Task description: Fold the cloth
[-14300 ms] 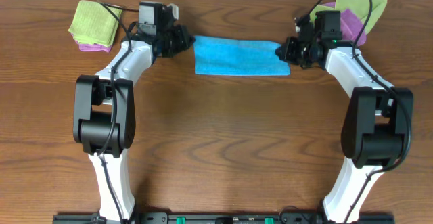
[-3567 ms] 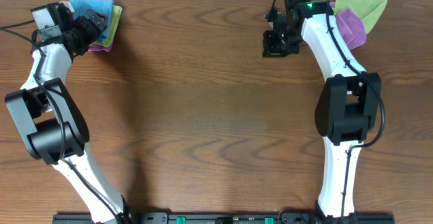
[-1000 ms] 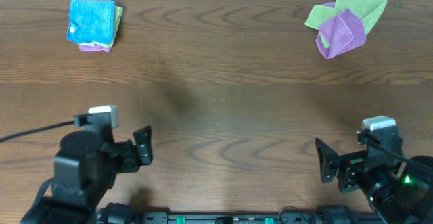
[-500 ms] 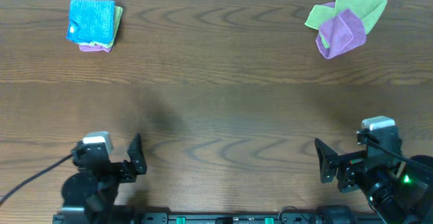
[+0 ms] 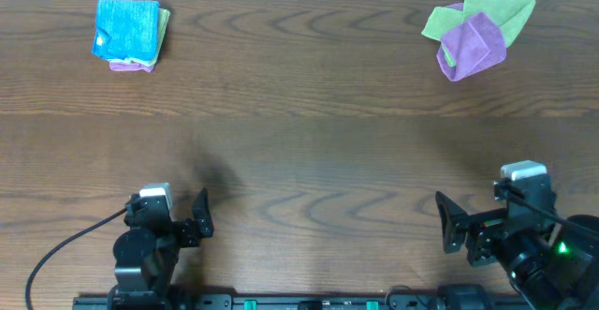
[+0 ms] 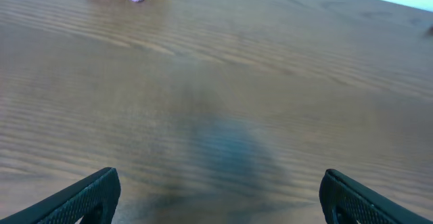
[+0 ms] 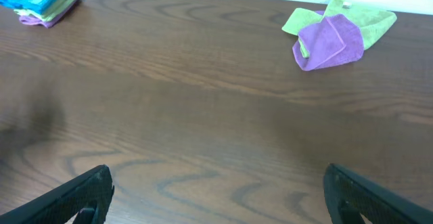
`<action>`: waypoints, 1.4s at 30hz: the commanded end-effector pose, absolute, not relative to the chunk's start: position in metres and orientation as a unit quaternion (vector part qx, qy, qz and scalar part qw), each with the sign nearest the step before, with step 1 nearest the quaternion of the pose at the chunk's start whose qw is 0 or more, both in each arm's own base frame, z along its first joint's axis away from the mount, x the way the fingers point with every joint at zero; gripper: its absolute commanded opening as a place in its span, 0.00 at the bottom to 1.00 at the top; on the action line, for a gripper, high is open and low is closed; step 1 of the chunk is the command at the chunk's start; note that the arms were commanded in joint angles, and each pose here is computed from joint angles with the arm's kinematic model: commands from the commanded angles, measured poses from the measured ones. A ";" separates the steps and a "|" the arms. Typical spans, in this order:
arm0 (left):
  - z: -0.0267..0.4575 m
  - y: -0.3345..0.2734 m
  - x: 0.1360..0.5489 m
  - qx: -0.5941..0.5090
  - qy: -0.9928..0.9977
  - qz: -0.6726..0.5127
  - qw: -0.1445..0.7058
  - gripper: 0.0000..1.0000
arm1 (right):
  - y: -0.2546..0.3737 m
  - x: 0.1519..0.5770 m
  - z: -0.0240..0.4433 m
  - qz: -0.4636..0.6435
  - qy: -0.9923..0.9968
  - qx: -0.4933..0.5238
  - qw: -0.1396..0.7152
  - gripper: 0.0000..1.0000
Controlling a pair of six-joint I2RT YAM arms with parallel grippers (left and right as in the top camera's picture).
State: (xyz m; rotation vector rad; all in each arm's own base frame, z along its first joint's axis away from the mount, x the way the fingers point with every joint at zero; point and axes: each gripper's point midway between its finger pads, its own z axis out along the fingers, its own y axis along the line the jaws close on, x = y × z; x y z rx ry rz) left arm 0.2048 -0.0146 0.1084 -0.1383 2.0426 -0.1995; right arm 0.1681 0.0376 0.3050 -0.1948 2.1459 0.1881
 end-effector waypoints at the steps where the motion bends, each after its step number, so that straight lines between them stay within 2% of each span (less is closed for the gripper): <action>1: 0.095 -0.014 0.208 -0.058 0.852 -0.082 0.513 0.95 | 0.040 0.167 0.305 0.083 0.875 -0.081 0.470 0.99; 30: 0.095 -0.008 0.208 -0.063 0.852 -0.063 0.516 0.95 | 0.040 0.167 0.305 0.083 0.875 -0.081 0.470 0.99; 32: 0.095 -0.008 0.208 -0.063 0.852 -0.063 0.516 0.95 | 0.032 0.170 0.306 0.053 0.874 -0.088 0.475 0.99; 36: 0.095 -0.008 0.208 -0.063 0.852 -0.063 0.516 0.95 | 0.027 0.172 0.292 0.020 0.869 -0.119 0.479 0.99; 42: 0.095 -0.008 0.208 -0.063 0.852 -0.063 0.516 0.95 | 0.026 0.182 0.247 -0.007 0.832 -0.142 0.537 0.99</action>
